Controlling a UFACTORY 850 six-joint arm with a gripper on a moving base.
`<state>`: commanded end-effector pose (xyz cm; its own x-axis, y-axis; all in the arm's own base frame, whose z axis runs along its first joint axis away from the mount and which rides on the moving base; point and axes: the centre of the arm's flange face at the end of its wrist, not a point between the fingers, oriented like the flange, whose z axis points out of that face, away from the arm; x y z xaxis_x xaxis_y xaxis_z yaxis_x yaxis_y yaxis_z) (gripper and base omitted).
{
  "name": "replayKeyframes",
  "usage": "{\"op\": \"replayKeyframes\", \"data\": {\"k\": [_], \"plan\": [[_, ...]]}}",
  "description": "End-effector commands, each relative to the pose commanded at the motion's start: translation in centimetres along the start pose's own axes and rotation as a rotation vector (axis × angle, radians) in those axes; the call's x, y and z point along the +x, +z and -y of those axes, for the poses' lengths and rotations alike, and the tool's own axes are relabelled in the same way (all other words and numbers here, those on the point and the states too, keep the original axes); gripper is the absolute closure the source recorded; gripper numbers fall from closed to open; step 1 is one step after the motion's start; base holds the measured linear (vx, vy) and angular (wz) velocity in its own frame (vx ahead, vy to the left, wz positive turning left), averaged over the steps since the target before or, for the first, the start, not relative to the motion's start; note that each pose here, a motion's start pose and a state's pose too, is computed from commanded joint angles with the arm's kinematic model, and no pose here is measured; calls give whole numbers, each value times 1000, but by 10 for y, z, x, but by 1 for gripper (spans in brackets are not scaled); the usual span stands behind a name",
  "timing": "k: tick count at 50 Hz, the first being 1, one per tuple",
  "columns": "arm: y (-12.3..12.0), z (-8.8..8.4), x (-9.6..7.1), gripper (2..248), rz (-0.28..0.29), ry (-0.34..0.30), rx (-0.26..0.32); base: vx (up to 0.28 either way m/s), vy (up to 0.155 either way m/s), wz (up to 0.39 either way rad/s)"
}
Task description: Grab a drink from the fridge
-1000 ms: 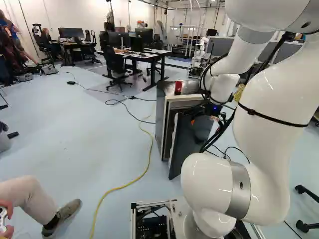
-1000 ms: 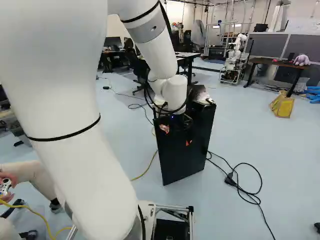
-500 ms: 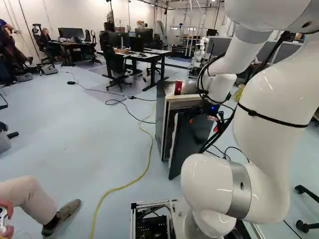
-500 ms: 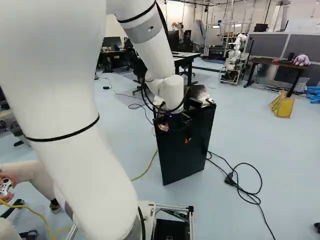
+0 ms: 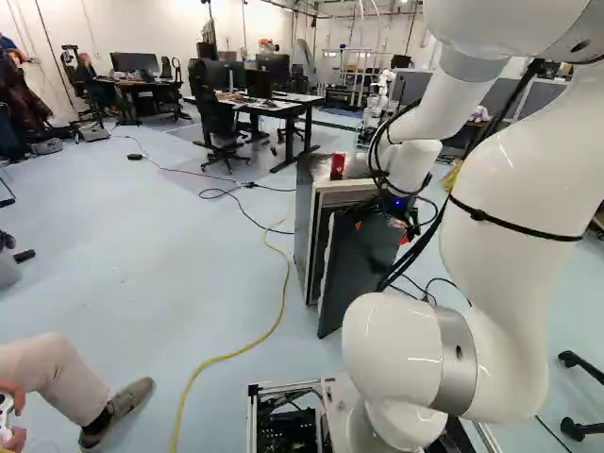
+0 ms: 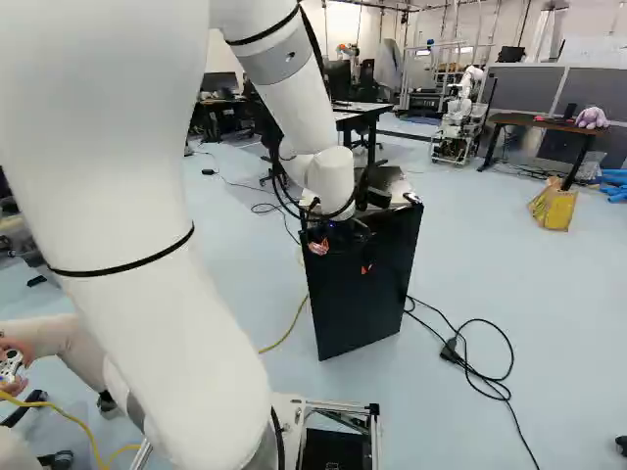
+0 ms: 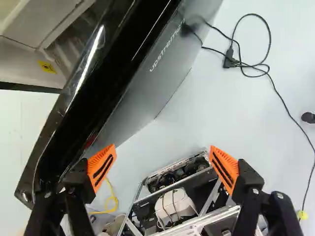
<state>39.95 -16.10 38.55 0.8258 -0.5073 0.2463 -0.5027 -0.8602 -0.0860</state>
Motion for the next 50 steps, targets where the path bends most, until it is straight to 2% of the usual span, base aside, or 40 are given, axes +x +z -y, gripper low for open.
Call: {"op": "replayKeyframes", "data": {"k": [50], "plan": [[4, 35, 15, 3, -111, -72, 24, 0, 0, 0]]}}
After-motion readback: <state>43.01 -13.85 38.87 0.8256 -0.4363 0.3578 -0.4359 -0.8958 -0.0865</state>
